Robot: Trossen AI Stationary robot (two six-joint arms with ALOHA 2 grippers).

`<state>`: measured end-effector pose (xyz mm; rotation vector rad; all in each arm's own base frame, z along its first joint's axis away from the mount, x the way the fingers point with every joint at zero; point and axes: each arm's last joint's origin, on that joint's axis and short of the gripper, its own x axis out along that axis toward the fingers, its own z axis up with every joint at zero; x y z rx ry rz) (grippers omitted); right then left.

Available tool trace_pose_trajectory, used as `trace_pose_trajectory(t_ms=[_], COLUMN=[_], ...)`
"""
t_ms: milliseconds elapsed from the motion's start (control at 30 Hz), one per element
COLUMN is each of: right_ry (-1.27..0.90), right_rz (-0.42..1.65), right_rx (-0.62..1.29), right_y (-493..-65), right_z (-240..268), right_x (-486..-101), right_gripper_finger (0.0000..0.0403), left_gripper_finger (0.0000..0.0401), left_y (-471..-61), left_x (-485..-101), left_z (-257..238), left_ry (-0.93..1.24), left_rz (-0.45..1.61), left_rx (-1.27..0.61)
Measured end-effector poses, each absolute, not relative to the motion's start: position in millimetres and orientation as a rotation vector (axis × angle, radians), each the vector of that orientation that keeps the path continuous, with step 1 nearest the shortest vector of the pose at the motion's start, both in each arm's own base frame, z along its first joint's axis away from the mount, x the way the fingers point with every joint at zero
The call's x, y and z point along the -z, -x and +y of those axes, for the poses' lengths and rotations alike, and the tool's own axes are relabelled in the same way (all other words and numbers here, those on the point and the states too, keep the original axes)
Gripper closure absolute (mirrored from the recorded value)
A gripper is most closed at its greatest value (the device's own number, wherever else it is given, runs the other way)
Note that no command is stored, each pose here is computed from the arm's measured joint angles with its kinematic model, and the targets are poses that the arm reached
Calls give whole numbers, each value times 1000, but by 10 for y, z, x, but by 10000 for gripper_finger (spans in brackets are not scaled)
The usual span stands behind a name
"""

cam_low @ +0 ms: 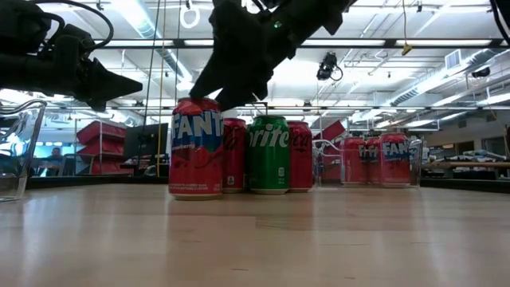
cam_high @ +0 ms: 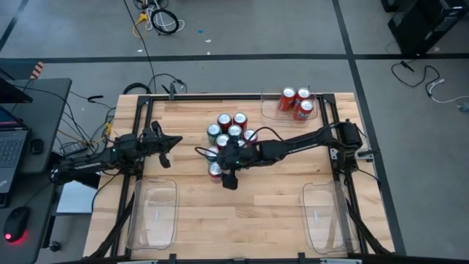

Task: Sort soda cans
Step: Put the orange soda can into the top transparent bin

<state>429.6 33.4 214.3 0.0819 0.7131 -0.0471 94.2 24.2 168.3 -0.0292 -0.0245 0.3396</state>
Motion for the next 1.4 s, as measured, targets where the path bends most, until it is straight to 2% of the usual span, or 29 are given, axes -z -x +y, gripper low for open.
trace_pose_trajectory(t_ms=[367, 600, 1067, 1300, 1400], right_ry=[-82, -105, 31, -12, -57], right_rz=[708, 728, 610, 608, 647], right_rx=[5, 7, 400, 630, 716], right_y=[-4390, -4261, -3483, -3159, -3077], right_z=[358, 365, 225, -67, -211], right_x=[-1972, -2162, -3277, -3492, -3436], right_gripper_finger=[122, 147, 149, 151, 150], left_gripper_finger=[393, 393, 393, 393, 393], left_y=[-950, -950, -951, -951, -951], left_x=[-1671, -1670, -1680, -1680, -1678], left_z=[243, 243, 243, 244, 244], left_ry=[33, 33, 35, 35, 34], left_rz=[-8, -8, -21, -26, -22], left_rx=[-339, -337, -337, -339, -339])
